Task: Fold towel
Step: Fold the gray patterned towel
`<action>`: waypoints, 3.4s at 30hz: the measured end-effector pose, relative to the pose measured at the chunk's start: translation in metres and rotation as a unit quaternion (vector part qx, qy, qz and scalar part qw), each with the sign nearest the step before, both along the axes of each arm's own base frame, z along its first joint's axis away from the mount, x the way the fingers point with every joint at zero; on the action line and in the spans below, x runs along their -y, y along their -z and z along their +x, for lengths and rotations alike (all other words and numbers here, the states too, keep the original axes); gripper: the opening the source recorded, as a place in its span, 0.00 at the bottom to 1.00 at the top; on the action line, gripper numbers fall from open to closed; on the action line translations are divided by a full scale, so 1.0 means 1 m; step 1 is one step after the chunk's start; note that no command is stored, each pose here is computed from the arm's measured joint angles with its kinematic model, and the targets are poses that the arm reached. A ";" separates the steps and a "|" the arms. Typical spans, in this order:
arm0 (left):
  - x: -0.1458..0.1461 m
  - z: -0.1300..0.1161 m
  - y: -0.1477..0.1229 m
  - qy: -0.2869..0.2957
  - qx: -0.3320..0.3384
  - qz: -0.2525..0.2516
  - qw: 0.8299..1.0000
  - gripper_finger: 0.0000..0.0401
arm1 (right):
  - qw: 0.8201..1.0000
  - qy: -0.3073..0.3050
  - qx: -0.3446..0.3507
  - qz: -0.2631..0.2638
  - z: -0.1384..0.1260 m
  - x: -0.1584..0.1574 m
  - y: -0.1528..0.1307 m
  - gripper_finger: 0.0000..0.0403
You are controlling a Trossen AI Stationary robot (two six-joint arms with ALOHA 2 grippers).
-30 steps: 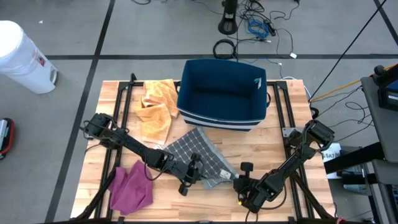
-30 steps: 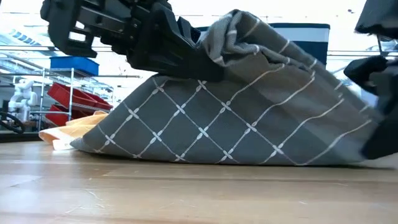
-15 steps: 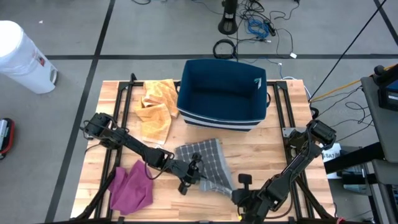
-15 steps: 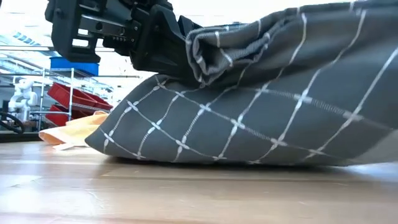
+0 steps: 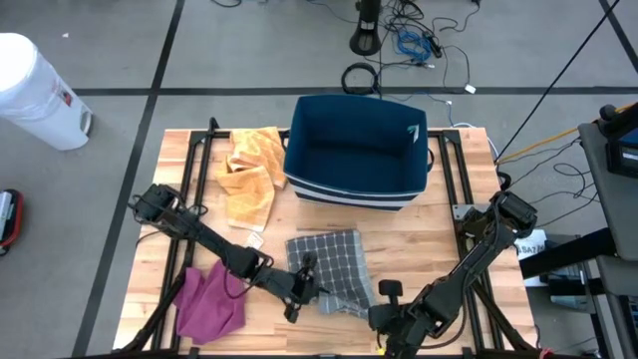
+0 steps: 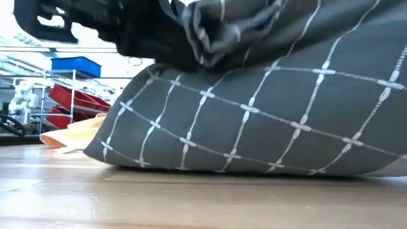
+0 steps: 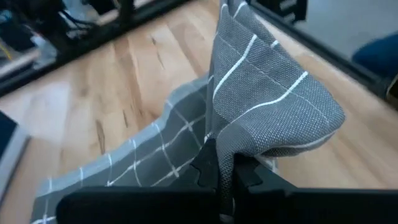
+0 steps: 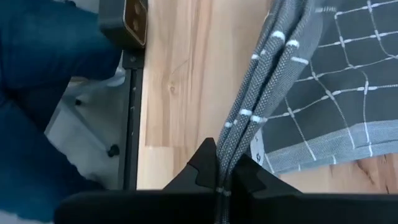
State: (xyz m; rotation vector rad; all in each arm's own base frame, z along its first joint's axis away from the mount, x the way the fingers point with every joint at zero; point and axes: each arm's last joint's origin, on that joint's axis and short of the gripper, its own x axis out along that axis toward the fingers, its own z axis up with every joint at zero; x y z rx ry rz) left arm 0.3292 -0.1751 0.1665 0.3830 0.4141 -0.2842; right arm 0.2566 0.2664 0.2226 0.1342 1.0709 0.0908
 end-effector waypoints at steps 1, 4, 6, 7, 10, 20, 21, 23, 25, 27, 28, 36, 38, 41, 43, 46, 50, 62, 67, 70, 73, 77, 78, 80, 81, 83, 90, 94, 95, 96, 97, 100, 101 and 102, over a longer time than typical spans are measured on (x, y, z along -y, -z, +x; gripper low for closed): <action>0.004 -0.001 -0.002 -0.001 0.011 0.000 1.000 0.01 | 1.000 -0.005 -0.005 0.000 0.002 0.001 -0.002 0.00; 0.013 -0.006 -0.005 -0.011 0.032 0.007 0.999 0.01 | 1.000 -0.022 -0.017 -0.009 0.007 0.007 -0.007 0.00; 0.015 -0.008 -0.004 -0.031 0.036 0.019 0.999 0.01 | 0.999 -0.029 -0.018 -0.022 0.010 0.010 -0.012 0.00; 0.016 -0.009 -0.003 -0.041 0.038 0.024 0.998 0.01 | 0.999 -0.031 -0.019 -0.027 0.011 0.012 -0.013 0.00; 0.019 -0.013 -0.002 -0.047 0.043 0.044 0.997 0.01 | 0.998 -0.039 -0.020 -0.045 0.015 0.018 -0.017 0.00; 0.023 -0.020 -0.011 -0.085 0.065 0.094 0.990 0.01 | 0.994 -0.063 -0.002 -0.088 0.035 0.040 -0.020 0.01; 0.022 -0.021 -0.010 -0.101 0.061 0.100 0.988 0.01 | 0.994 -0.063 -0.004 -0.090 0.037 0.043 -0.020 0.01; 0.020 -0.023 -0.006 -0.134 0.049 0.107 0.984 0.01 | 0.993 -0.063 -0.011 -0.098 0.039 0.048 -0.019 0.01; 0.017 -0.023 -0.004 -0.157 0.041 0.101 0.982 0.01 | 0.992 -0.062 -0.023 -0.107 0.040 0.053 -0.019 0.01; 0.016 -0.024 -0.003 -0.172 0.036 0.093 0.980 0.01 | 0.991 -0.056 -0.035 -0.114 0.041 0.059 -0.018 0.01; 0.016 -0.025 -0.001 -0.176 0.036 0.087 0.980 0.01 | 0.991 -0.054 -0.040 -0.118 0.041 0.061 -0.017 0.01; 0.009 -0.031 0.008 -0.226 0.036 0.068 0.971 0.01 | 0.987 -0.054 -0.055 -0.140 0.051 0.082 -0.016 0.01; 0.009 -0.031 0.008 -0.230 0.038 0.067 0.970 0.01 | 0.987 -0.055 -0.057 -0.143 0.054 0.087 -0.016 0.01; 0.009 -0.031 0.007 -0.234 0.042 0.067 0.969 0.01 | 0.986 -0.058 -0.067 -0.141 0.056 0.093 -0.016 0.01; 0.008 -0.031 0.007 -0.244 0.045 0.071 0.966 0.01 | 0.985 -0.059 -0.072 -0.143 0.056 0.098 -0.018 0.01; 0.007 -0.031 0.007 -0.269 0.056 0.073 0.959 0.01 | 0.986 -0.058 -0.063 -0.144 0.058 0.107 -0.024 0.01; 0.006 -0.031 0.007 -0.276 0.058 0.073 0.957 0.01 | 0.984 -0.055 -0.048 -0.160 0.063 0.120 -0.030 0.01; 0.007 -0.028 0.006 -0.204 0.042 0.129 0.969 0.01 | 0.978 -0.098 -0.015 -0.182 0.079 0.143 -0.034 0.01; 0.008 -0.026 0.008 -0.122 0.018 0.115 0.986 0.01 | 0.979 -0.146 0.010 -0.142 0.085 0.142 -0.036 0.01; 0.006 -0.024 0.009 -0.121 0.014 0.114 0.986 0.01 | 0.976 -0.165 0.027 -0.143 0.088 0.140 -0.038 0.01; 0.000 -0.023 0.011 -0.135 0.005 0.116 0.984 0.01 | 0.973 -0.173 0.028 -0.150 0.089 0.144 -0.038 0.01; -0.003 -0.021 0.011 -0.142 0.002 0.117 0.983 0.01 | 0.969 -0.186 0.029 -0.162 0.091 0.150 -0.038 0.01; -0.003 -0.021 0.011 -0.142 0.001 0.117 0.983 0.01 | 0.968 -0.188 0.028 -0.165 0.092 0.152 -0.038 0.01; -0.003 -0.021 0.011 -0.141 0.002 0.120 0.983 0.01 | 0.965 -0.196 0.027 -0.170 0.093 0.156 -0.038 0.01; -0.003 -0.021 0.011 -0.138 0.002 0.125 0.982 0.01 | 0.963 -0.203 0.027 -0.173 0.093 0.158 -0.038 0.01; -0.003 -0.021 0.011 -0.127 0.001 0.141 0.982 0.01 | 0.960 -0.219 0.029 -0.174 0.095 0.161 -0.038 0.01; -0.006 -0.017 0.013 -0.016 -0.021 0.137 0.990 0.01 | 0.955 -0.250 0.046 -0.154 0.100 0.170 -0.039 0.01; -0.012 -0.011 0.014 0.093 -0.039 0.096 0.990 0.01 | 0.953 -0.253 0.048 -0.158 0.101 0.174 -0.039 0.01; -0.015 -0.010 0.014 0.116 -0.043 0.081 0.989 0.01 | 0.953 -0.253 0.048 -0.158 0.101 0.175 -0.039 0.01; -0.018 -0.008 0.014 0.138 -0.046 0.064 0.987 0.01 | 0.954 -0.253 0.048 -0.156 0.101 0.176 -0.039 0.01; -0.022 -0.006 0.014 0.159 -0.051 0.047 0.985 0.01 | 0.954 -0.256 0.048 -0.151 0.101 0.175 -0.039 0.01; -0.034 -0.002 0.014 0.211 -0.064 0.004 0.975 0.01 | 0.954 -0.258 0.049 -0.146 0.101 0.175 -0.039 0.01; -0.038 0.000 0.014 0.221 -0.067 -0.004 0.973 0.01 | 0.954 -0.258 0.049 -0.146 0.101 0.175 -0.039 0.01; -0.042 0.000 0.015 0.228 -0.072 -0.008 0.971 0.01 | 0.954 -0.258 0.049 -0.146 0.101 0.175 -0.039 0.01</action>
